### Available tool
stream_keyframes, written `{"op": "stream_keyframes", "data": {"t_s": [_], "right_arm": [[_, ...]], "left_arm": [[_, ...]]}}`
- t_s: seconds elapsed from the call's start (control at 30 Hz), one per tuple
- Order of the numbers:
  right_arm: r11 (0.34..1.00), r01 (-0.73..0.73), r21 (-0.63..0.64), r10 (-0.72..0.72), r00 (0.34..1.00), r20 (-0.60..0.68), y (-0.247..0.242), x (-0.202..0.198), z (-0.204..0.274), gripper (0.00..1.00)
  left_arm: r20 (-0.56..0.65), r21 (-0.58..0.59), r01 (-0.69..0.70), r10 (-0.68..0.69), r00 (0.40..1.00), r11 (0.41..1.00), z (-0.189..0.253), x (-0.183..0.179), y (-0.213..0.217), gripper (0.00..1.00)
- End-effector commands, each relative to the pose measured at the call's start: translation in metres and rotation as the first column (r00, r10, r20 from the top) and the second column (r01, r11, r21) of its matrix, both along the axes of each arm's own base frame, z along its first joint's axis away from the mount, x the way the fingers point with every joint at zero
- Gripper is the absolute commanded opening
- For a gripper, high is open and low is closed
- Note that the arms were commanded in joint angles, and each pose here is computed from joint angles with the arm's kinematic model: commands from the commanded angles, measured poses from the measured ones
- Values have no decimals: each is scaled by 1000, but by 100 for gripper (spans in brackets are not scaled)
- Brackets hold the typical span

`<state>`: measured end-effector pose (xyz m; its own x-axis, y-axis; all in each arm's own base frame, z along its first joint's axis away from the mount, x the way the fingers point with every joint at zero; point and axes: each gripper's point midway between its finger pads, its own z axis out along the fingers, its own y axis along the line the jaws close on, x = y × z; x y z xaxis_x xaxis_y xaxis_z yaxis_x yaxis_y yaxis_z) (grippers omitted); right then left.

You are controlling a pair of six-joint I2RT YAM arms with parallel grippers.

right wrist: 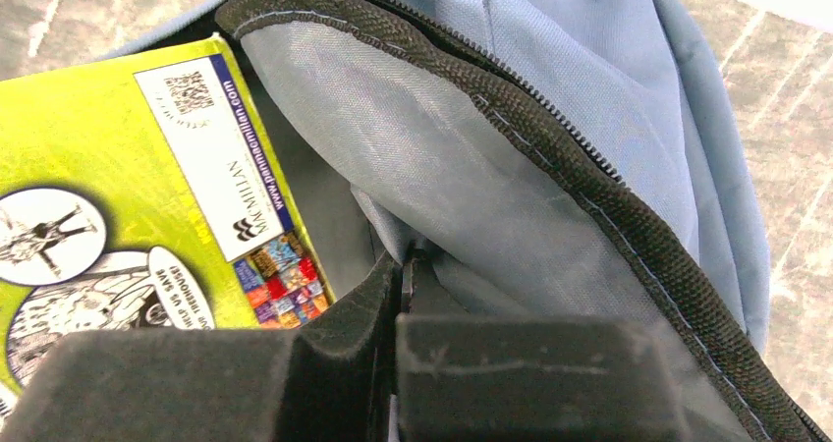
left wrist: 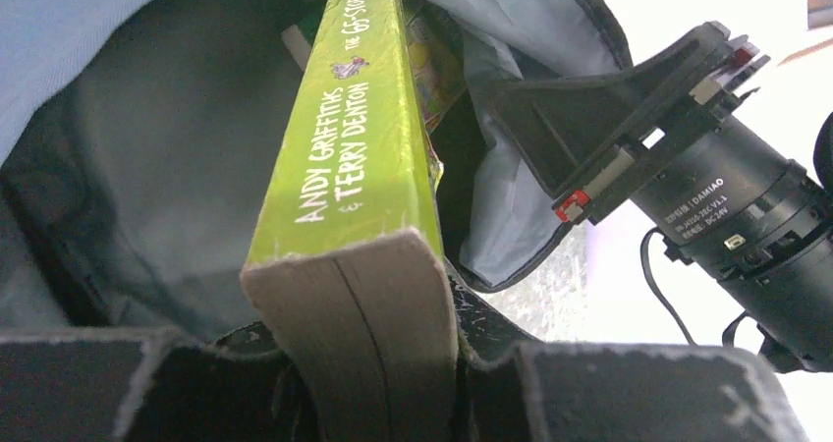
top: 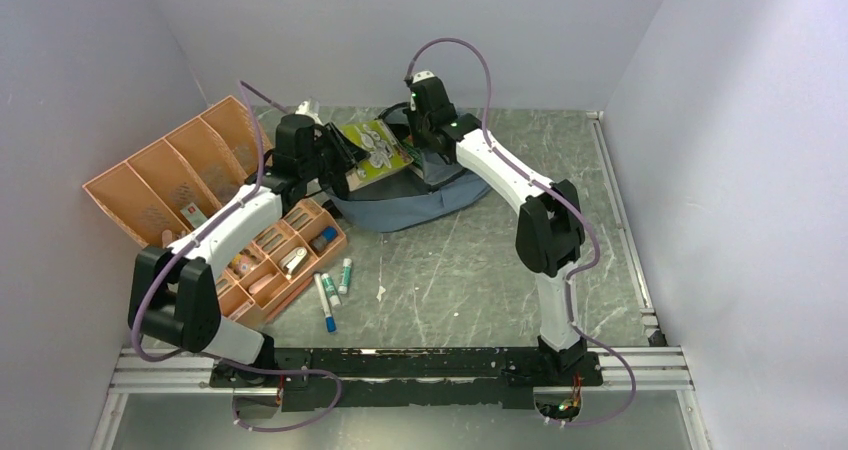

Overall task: Pack the student bag
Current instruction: Place the book in the student bag.

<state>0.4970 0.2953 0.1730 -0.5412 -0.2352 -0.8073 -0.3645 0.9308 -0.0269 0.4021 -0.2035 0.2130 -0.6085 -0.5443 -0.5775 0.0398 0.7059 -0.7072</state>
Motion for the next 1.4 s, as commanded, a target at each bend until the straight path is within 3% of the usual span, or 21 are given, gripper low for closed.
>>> {"op": "stream_keyframes", "data": {"t_s": [0.0,0.43,0.8,1.07,1.23,1.37], "right_arm": [[989,-20,145,3,993,117,11,5,60,0],[983,-40,178,19,993,118,15,2,70,0],[989,3,149,-21,993,117,7,5,62,0],[985,-16,171,-3,994,110,11,1,62,0],[982,-30,184,12,995,96,13,-4,61,0],[978,-43,206,26,996,84,16,-9,60,0]], "left_arm": [[160,-159,22,4,987,987,58,18,-20,5],[87,-330,53,-25,996,943,31,45,-60,5],[58,-328,29,-10,998,944,22,5,-61,5],[187,-353,162,-100,977,921,40,21,-84,5],[289,-368,193,-85,953,910,57,43,-93,5],[304,-372,200,-84,949,906,53,68,-105,5]]}}
